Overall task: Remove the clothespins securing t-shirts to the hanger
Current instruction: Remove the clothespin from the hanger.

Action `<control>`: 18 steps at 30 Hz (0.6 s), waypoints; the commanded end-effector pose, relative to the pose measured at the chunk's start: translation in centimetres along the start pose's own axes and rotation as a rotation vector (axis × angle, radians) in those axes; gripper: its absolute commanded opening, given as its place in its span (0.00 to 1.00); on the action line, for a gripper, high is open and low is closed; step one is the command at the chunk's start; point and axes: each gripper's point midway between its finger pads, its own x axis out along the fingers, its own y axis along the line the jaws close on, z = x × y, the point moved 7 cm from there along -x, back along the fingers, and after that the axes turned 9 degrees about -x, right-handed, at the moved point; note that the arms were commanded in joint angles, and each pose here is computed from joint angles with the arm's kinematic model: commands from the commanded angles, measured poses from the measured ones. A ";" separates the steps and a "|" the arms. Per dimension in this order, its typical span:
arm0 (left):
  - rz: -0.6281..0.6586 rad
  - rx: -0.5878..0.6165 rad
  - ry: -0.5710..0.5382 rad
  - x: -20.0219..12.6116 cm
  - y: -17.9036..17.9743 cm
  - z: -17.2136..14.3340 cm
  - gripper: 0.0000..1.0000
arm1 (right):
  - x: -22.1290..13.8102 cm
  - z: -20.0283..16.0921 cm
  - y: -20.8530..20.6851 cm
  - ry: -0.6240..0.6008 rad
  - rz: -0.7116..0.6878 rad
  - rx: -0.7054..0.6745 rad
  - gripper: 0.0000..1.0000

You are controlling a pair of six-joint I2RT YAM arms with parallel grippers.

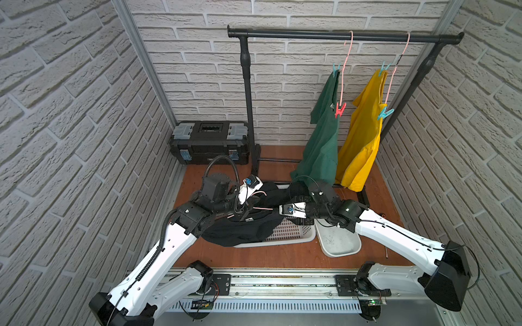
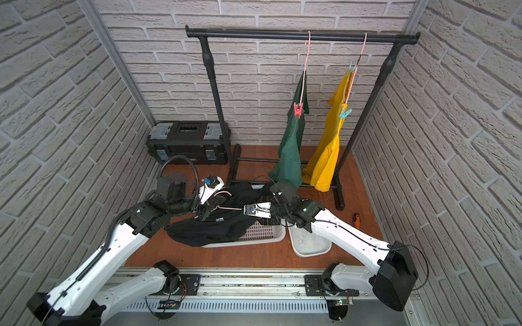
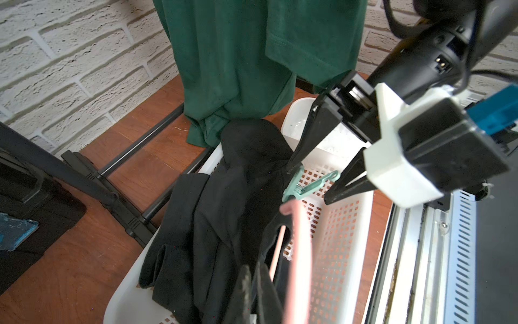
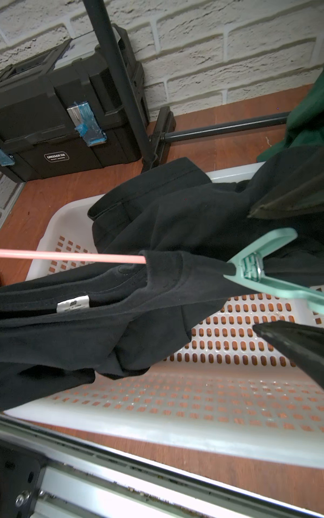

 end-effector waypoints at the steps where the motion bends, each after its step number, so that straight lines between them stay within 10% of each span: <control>1: 0.001 0.024 -0.017 -0.2 0.1 0.0 0.00 | -0.1 0.5 -0.7 -0.015 -0.044 0.002 0.58; 18: 0.003 0.025 -0.023 -0.2 0.0 -0.1 0.00 | 0.2 0.7 -0.6 -0.012 -0.046 -0.013 0.34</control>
